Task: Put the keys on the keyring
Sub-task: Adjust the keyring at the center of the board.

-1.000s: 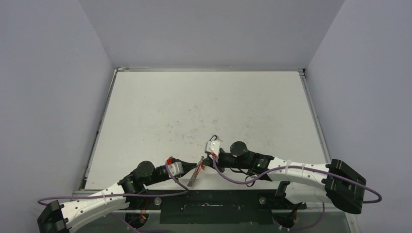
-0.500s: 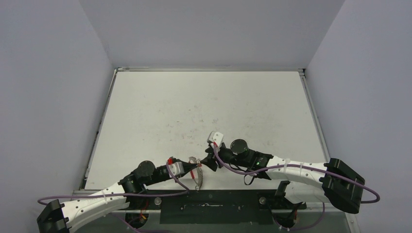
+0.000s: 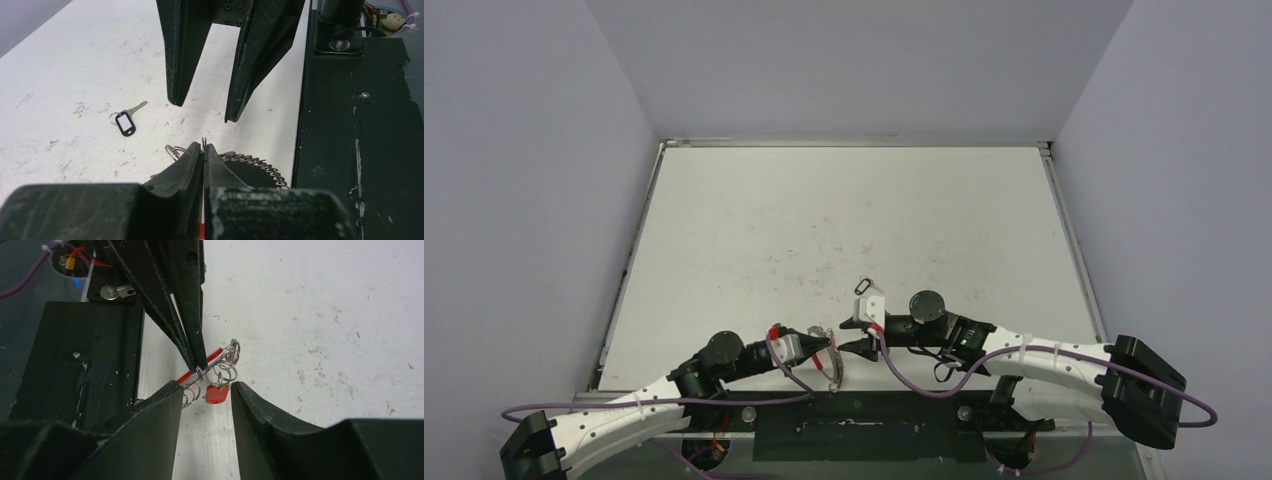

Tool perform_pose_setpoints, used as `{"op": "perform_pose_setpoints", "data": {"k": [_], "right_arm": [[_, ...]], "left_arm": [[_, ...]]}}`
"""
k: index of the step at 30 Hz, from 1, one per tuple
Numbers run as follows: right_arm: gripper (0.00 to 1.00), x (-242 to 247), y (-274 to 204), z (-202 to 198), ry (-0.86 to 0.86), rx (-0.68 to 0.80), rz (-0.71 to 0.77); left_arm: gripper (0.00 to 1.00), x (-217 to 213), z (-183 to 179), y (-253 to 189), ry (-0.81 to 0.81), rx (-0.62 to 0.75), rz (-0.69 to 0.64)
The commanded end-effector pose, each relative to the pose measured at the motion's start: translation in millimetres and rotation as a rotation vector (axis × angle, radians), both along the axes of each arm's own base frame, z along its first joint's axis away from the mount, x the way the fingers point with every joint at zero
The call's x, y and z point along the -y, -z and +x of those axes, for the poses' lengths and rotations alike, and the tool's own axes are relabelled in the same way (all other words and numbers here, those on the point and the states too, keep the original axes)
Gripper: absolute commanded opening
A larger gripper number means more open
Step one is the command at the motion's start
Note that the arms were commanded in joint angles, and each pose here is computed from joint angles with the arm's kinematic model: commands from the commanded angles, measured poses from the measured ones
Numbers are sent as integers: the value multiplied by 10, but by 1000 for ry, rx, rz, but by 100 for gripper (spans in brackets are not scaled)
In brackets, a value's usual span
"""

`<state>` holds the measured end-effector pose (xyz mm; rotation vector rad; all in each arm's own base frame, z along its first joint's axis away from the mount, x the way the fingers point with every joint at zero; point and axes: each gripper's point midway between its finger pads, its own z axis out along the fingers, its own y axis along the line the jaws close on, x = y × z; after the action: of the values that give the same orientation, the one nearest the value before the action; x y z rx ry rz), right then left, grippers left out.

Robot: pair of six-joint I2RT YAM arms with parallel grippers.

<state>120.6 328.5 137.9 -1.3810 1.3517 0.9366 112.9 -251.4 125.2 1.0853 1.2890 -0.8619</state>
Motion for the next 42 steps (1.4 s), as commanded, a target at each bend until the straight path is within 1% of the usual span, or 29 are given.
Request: {"op": "perform_pose_setpoints", "data": {"k": [1, 9, 11, 13, 16, 19, 23, 26, 27, 29, 30, 32, 33, 35, 37, 39, 42], "right_arm": [[39, -154, -178, -95, -116, 51, 79], [28, -319, -118, -97, -153, 30, 79], [23, -334, -107, -83, -149, 28, 80], [15, -346, -130, -77, -148, 32, 90], [9, -355, -158, -68, -142, 36, 101], [1, -350, -163, -63, -140, 38, 102], [0, -330, -165, -60, -133, 32, 88], [0, -277, -126, -34, -108, 20, 36], [0, -253, -112, -22, -99, 21, 12], [0, -198, -103, -2, -86, 25, -36], [0, -170, -106, 8, -85, 37, -59], [0, -108, -111, 19, -78, 42, -109], [0, -85, -124, 18, -81, 48, -130], [0, -38, -141, 20, -85, 53, -174], [0, 9, -151, 20, -88, 53, -220], [0, 41, -157, 15, -96, 51, -262], [0, 69, -139, 52, -83, 33, -331]], "left_arm": [[0, 15, -44, -38, 30, 40, -36], [0, 28, -69, -76, 47, 48, -46], [0, 28, -69, -77, 47, 49, -47], [0, 29, -69, -82, 48, 50, -48], [0, 28, -73, -73, 49, 47, -48], [0, 27, -72, -67, 47, 44, -47], [0, 24, -68, -75, 43, 42, -51], [0, 18, -43, -104, 27, 37, -59], [4, 13, -36, -100, 21, 30, -54], [23, -5, -9, -95, 0, 16, -47], [30, -3, 4, -166, -7, 17, -55], [41, -18, 26, -222, -23, 15, -52], [44, -30, 39, -244, -32, 15, -49], [48, -60, 60, -247, -49, 18, -30], [48, -89, 72, -234, -58, 24, -3], [48, -111, 76, -239, -63, 29, 19], [45, -126, 81, -263, -64, 38, 44]]}}
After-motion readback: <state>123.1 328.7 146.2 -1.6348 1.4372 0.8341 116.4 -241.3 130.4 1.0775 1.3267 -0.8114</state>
